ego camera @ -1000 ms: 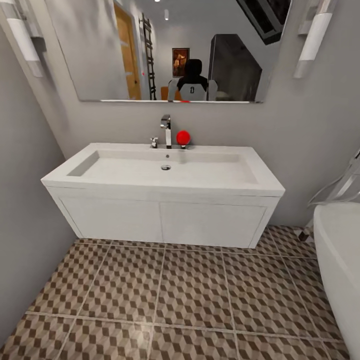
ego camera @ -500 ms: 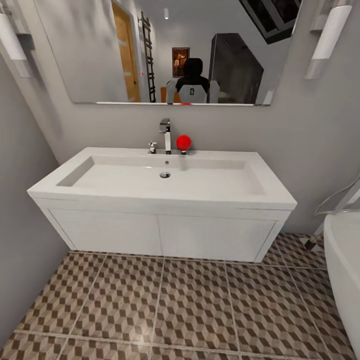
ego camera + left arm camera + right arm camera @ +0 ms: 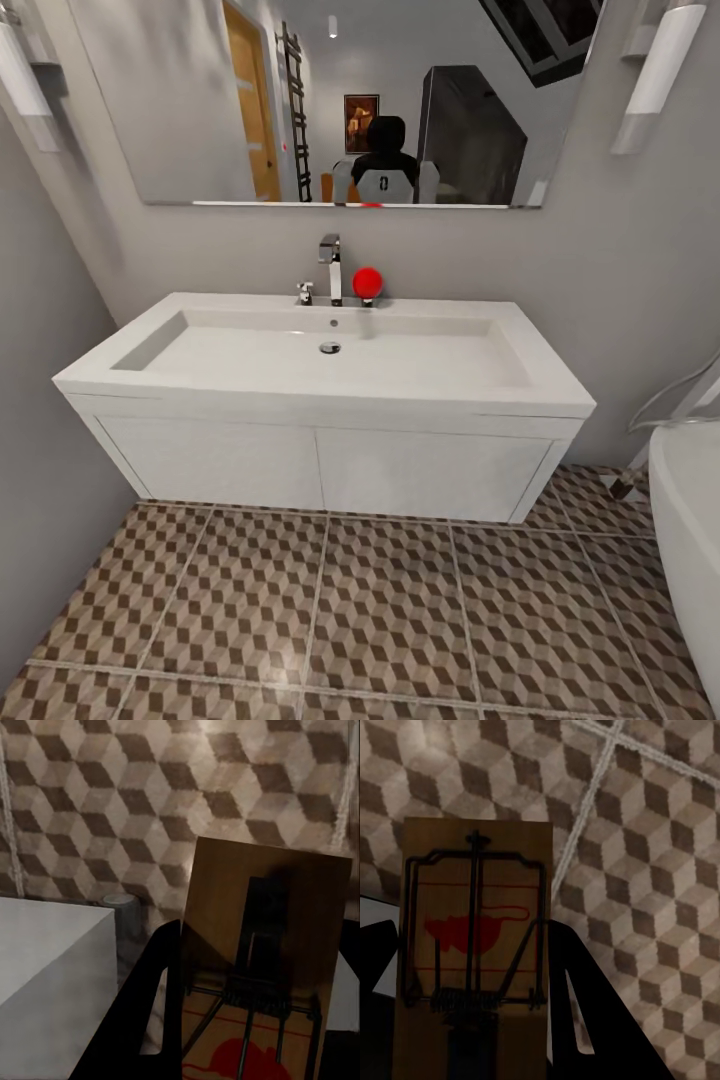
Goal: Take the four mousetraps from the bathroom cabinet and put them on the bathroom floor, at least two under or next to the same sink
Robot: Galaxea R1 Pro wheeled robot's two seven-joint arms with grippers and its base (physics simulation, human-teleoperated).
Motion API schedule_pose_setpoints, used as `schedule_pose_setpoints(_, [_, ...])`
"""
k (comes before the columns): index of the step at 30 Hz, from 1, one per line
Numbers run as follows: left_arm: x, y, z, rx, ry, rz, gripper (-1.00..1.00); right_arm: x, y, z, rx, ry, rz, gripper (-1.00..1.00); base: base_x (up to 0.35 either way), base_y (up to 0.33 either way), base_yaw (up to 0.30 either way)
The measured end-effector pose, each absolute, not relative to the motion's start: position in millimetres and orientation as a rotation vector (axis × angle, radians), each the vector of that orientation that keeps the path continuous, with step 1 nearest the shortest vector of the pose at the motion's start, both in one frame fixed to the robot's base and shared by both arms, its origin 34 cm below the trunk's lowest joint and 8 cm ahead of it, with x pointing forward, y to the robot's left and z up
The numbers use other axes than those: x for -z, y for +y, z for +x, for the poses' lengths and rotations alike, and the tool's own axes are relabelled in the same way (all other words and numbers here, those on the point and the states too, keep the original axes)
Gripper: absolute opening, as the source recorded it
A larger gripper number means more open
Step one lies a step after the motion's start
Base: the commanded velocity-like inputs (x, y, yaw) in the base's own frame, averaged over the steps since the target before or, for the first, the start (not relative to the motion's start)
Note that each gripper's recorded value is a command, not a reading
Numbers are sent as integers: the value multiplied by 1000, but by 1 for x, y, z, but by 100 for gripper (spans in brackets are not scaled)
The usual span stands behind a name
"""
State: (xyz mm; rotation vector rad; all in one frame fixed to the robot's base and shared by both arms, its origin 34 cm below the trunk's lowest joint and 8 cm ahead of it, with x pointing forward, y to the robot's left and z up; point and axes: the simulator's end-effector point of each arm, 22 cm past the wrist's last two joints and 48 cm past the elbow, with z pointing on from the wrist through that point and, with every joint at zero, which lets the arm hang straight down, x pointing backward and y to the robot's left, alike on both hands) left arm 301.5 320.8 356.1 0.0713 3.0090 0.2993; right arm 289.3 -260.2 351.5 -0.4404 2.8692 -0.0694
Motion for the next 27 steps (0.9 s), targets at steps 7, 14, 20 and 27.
schedule_pose_setpoints(7, [-356,319,300,-294,3013,72,-100,-352,-262,290,72,2869,-437,-100,0,0,0])
schedule_pose_setpoints(14, [-356,322,301,-303,3009,69,-100,-352,-266,289,83,2873,-432,-100,0,0,0])
schedule_pose_setpoints(20, [-350,314,298,-292,3017,45,-100,-346,-267,289,83,2868,-437,-100,0,0,0])
schedule_pose_setpoints(27, [-336,311,296,-303,3017,29,-100,-332,-263,287,76,2870,-435,-100,0,0,0])
